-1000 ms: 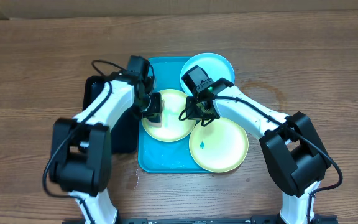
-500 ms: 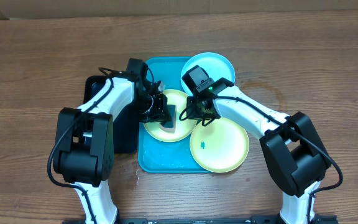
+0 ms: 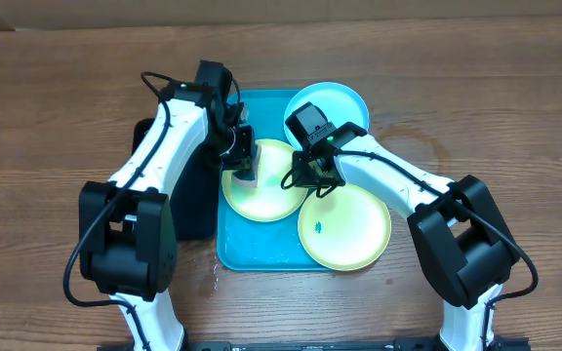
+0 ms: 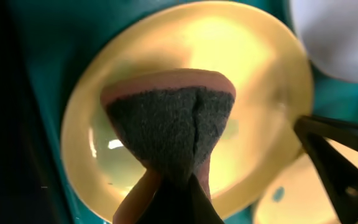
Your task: Clean dirty plates on tray and stack at the side
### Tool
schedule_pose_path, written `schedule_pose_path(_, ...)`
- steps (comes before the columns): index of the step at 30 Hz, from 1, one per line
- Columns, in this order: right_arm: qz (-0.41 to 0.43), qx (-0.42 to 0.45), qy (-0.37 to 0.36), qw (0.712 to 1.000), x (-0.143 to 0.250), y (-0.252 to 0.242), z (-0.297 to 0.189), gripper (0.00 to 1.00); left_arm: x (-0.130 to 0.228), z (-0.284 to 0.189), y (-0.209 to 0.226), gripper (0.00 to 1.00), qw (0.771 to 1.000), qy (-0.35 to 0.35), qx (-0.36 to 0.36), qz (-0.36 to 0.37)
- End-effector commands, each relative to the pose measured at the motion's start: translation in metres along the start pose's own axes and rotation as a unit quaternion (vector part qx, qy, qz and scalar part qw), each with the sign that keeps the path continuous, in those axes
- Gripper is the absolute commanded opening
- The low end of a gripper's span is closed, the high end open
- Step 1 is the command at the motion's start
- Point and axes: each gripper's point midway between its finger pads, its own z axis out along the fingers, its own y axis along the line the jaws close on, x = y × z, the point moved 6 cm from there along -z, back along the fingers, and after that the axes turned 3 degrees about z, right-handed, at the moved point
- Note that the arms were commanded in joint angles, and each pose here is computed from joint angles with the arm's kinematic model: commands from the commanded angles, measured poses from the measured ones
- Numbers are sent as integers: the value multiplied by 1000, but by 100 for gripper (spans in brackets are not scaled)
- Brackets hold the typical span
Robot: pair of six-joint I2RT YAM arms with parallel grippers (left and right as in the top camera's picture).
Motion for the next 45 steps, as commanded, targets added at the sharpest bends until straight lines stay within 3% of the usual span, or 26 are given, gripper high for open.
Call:
schedule_pose_path(1,1,1,-6,1000,-1,1,-1,4,7,8,9,4,998,-6,-58,-15)
schedule_pose_path(12,1,1,-6,1000,-1,1,-1,4,39,58,28,4,997,20,-52,-59)
schedule_pose_path(18,1,1,-6,1000,-1,1,-1,4,33,53,-10,4,993,30,115,-17)
schedule_pose_path(20,1,1,-6,1000,-1,1,-1,4,27,44,-16,4,991,23,128,-19)
schedule_pose_path(25,1,1,-6,1000,-1,1,-1,4,8,10,-25,4,994,3,110,-18)
schedule_pose_path(30,1,1,-6,1000,-1,1,-1,4,0,-7,-16,4,999,-14,34,-20)
schedule_pose_path(36,1,1,-6,1000,-1,1,-1,4,7,5,3,4,998,-7,-49,-31)
schedule_pose_path(45,1,1,-6,1000,-1,1,-1,4,29,52,25,4,996,1,-72,-60)
